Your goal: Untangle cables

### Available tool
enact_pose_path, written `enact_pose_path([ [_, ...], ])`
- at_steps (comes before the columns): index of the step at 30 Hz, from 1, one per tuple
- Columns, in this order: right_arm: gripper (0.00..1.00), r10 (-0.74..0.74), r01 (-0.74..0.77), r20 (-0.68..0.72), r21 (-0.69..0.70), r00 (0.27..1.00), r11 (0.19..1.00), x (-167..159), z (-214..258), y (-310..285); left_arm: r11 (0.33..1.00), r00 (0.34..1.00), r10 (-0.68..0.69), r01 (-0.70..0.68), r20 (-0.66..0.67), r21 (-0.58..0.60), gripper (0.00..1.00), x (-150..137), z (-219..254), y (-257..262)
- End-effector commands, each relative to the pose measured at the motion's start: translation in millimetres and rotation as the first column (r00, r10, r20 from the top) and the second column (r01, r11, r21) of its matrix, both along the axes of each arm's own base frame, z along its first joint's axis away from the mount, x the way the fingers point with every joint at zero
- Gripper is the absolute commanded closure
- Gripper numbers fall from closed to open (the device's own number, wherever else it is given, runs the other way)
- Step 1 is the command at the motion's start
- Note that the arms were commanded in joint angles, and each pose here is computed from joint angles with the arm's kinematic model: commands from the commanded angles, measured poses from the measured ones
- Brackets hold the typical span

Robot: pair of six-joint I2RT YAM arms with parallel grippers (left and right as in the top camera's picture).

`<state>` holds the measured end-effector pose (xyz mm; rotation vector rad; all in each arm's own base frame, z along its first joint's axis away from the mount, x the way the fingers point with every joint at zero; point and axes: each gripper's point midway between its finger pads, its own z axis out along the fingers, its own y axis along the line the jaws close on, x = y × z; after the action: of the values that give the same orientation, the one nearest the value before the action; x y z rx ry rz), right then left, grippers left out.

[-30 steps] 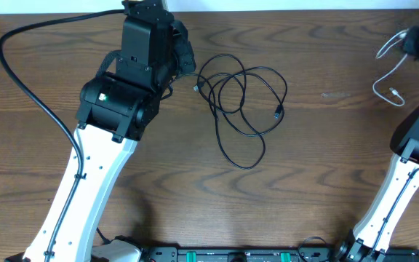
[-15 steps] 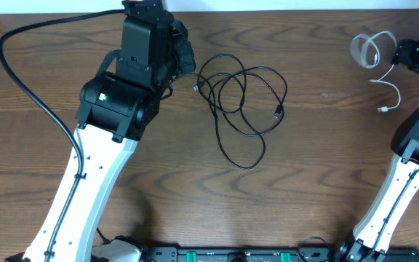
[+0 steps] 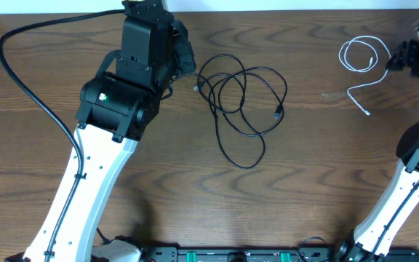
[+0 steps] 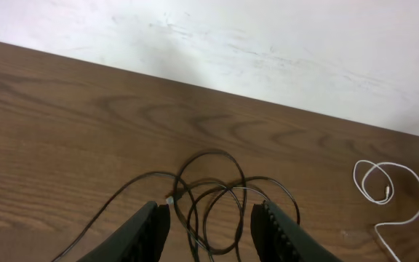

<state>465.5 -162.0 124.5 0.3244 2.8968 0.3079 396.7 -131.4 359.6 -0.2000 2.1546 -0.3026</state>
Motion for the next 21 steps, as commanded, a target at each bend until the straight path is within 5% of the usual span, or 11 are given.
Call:
enact_pose_path([
  [1, 0.33, 0.114, -0.112, -0.02, 0.076, 0.993, 0.991, -4.7, -10.7, 28.5, 1.0, 1.0, -0.004, 0.004, 0.015, 0.011, 0.58, 1.5, 5.6, 0.5],
  [8, 0.37, 0.166, -0.154, -0.108, 0.111, 0.98, 0.982, -14.8, -47.4, 54.8, 1.0, 1.0, -0.004, 0.004, 0.014, 0.012, 0.58, 1.4, 5.3, 0.6],
  [14, 0.37, 0.208, -0.211, -0.177, 0.001, 0.962, 0.977, -16.4, -85.9, 60.0, 1.0, 1.0, -0.004, 0.003, 0.013, 0.013, 0.58, 1.3, 5.1, 0.8],
  [21, 0.53, 0.22, -0.225, -0.139, -0.023, 0.966, 0.974, -4.5, -89.7, 63.2, 1.0, 1.0, -0.004, 0.004, 0.007, 0.015, 0.58, 0.5, 3.7, 1.2],
])
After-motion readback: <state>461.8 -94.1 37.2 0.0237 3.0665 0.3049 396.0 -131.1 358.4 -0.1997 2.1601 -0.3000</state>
